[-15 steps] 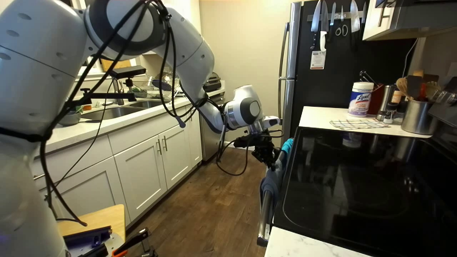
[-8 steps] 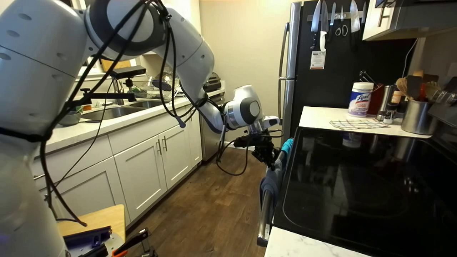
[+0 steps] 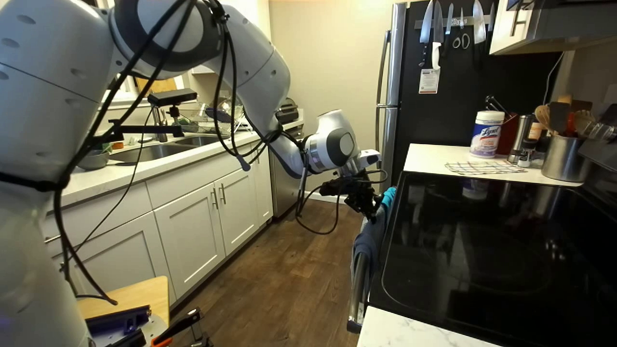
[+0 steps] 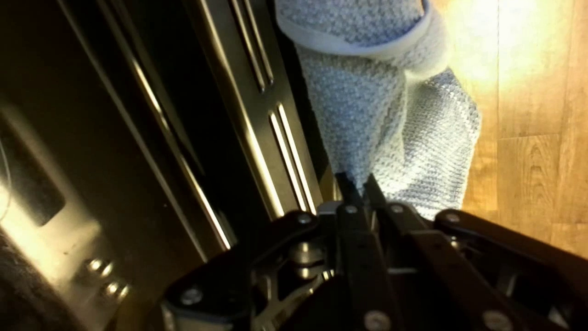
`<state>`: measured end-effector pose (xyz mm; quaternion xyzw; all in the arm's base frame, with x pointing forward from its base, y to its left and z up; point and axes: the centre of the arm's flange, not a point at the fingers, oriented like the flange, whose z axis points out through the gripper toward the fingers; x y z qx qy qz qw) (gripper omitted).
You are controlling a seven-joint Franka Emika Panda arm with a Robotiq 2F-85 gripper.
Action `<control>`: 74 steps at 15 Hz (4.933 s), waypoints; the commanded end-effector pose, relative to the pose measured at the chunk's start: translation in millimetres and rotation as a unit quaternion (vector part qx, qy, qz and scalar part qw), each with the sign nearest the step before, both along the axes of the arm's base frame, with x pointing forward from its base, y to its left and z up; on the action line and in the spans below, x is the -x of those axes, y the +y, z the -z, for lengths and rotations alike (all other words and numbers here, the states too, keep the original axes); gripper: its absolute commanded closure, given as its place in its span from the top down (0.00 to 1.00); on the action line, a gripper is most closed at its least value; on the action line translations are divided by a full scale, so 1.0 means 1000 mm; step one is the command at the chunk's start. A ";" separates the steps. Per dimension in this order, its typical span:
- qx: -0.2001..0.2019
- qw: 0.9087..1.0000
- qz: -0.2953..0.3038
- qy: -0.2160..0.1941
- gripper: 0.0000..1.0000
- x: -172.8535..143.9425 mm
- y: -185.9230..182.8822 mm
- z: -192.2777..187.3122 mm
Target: Remove the light blue towel on the right side of the stove hanger and place it on the stove plates
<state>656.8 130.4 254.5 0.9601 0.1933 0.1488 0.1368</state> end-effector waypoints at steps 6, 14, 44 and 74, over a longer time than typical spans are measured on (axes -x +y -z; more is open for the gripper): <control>-0.064 0.997 -0.006 -0.038 0.01 0.024 -0.020 -0.044; -0.085 0.992 -0.009 -0.089 0.01 0.039 -0.029 -0.092; 0.014 0.935 0.111 -0.337 0.01 0.068 -0.052 -0.213; -0.456 0.766 0.192 -0.412 0.01 0.071 -0.126 -0.266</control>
